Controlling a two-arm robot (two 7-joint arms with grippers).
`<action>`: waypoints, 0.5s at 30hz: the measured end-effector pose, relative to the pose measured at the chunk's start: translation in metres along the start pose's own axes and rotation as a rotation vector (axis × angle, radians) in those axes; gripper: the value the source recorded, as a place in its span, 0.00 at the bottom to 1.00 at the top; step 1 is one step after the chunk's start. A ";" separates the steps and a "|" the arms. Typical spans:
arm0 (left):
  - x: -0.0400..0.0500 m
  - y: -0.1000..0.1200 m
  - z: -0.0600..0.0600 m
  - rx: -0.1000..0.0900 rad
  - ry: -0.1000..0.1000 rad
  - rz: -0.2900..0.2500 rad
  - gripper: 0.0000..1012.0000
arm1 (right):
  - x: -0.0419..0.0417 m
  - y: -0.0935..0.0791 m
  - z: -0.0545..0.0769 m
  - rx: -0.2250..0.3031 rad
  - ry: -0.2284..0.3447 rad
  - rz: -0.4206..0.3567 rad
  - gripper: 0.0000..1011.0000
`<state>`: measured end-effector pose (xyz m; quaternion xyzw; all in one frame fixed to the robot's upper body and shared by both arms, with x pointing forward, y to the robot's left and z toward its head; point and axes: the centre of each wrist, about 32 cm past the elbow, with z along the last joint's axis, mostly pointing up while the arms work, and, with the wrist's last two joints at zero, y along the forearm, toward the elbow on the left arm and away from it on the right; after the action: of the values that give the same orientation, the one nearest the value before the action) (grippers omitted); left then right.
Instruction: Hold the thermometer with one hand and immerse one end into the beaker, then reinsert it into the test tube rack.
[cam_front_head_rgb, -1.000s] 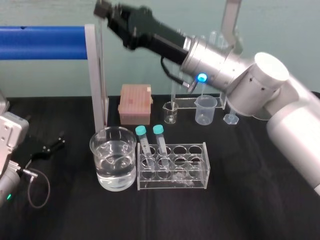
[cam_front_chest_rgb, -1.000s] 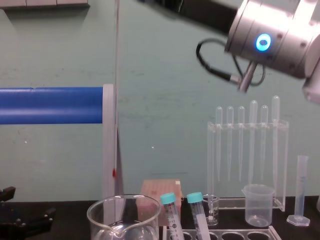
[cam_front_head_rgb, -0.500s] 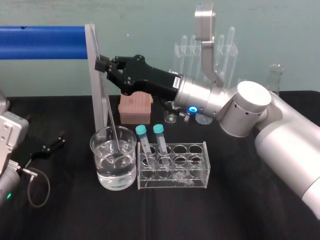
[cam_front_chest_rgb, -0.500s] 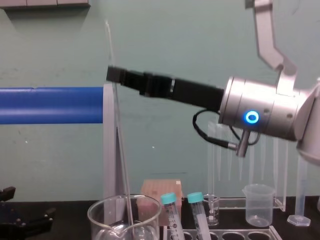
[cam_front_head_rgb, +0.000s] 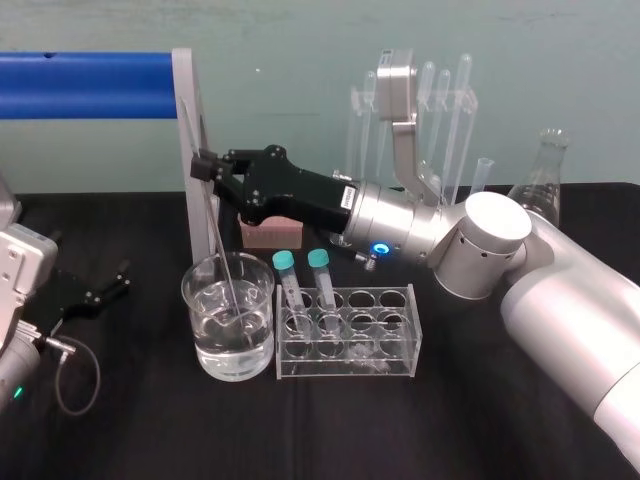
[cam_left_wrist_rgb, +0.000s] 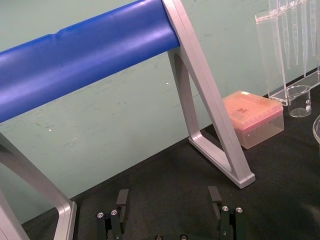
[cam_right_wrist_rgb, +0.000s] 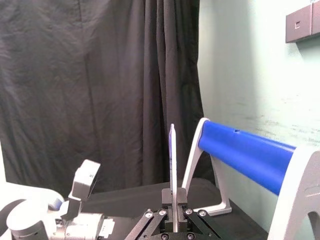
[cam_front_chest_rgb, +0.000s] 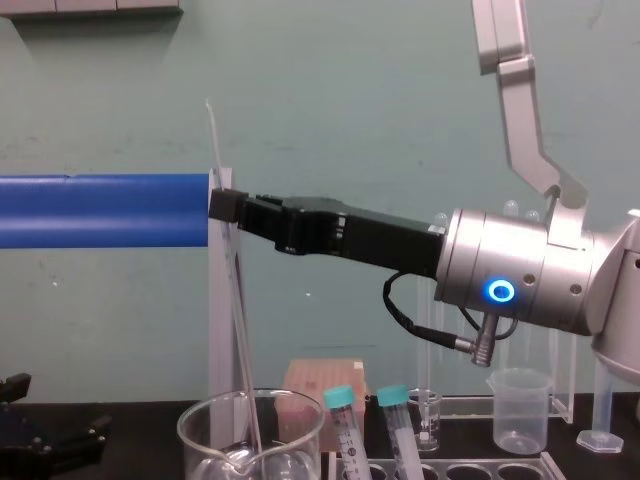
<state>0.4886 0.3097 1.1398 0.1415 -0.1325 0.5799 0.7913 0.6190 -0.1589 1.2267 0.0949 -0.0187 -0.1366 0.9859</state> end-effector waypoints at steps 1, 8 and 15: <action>0.0000 0.000 0.000 0.000 0.000 0.000 1.00 | -0.0008 0.000 -0.001 -0.004 0.002 0.002 0.05; 0.0000 0.000 0.000 0.000 0.000 0.000 1.00 | -0.0050 -0.001 -0.006 -0.018 0.008 0.006 0.05; 0.0000 0.000 0.000 0.000 0.000 0.000 1.00 | -0.0065 -0.003 -0.007 -0.020 0.006 0.000 0.05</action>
<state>0.4886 0.3097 1.1398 0.1415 -0.1325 0.5799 0.7913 0.6123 -0.1587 1.2188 0.0855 -0.0142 -0.1367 0.9868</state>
